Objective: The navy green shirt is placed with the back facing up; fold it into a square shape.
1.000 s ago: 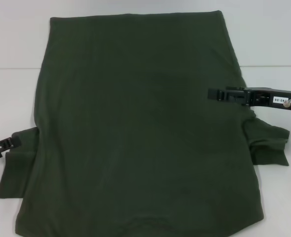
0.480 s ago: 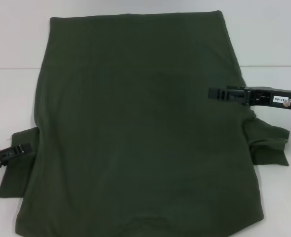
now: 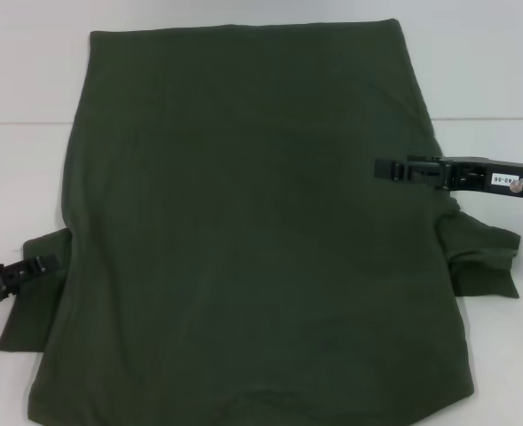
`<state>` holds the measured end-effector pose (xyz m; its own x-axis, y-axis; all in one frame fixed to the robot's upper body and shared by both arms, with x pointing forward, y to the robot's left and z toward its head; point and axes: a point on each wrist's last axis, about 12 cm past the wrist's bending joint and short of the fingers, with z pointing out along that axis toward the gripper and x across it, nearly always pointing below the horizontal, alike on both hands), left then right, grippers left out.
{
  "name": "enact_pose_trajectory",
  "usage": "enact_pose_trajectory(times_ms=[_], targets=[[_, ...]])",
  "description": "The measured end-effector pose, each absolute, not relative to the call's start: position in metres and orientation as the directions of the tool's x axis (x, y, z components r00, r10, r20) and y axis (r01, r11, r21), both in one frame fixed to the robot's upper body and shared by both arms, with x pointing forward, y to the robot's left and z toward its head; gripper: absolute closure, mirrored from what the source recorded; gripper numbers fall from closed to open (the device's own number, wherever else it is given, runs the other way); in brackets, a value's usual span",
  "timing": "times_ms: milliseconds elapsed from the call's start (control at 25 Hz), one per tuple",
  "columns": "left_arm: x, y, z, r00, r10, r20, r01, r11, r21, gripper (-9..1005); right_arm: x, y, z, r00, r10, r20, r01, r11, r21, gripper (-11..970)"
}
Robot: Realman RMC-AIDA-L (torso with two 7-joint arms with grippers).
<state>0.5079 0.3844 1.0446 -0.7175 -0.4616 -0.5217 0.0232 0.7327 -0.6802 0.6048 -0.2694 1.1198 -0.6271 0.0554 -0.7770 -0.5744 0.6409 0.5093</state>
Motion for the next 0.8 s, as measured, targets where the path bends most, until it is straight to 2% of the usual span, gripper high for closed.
enact_pose_trajectory(times_ms=[120,560,800], targets=[[0.5085,0.3836,1.0444,-0.715,-0.465,-0.522,0.018,0.735,-0.678,85,0.6038,-0.2705,1.1189,-0.628,0.06,-0.776,-0.571,0.642,0.512,42],[0.5076,0.3855,1.0459,-0.71,-0.458,-0.535,0.021,0.746,-0.665,496,0.6047,-0.2699,1.1197,-0.627,0.061,-0.777,-0.571,0.642,0.512,42],[0.508,0.3854,1.0474,-0.714,-0.446,-0.54,0.031,0.75,-0.66,765,0.6051,-0.27,1.1199,-0.628,0.063,-0.776,-0.569,0.643,0.513,41]])
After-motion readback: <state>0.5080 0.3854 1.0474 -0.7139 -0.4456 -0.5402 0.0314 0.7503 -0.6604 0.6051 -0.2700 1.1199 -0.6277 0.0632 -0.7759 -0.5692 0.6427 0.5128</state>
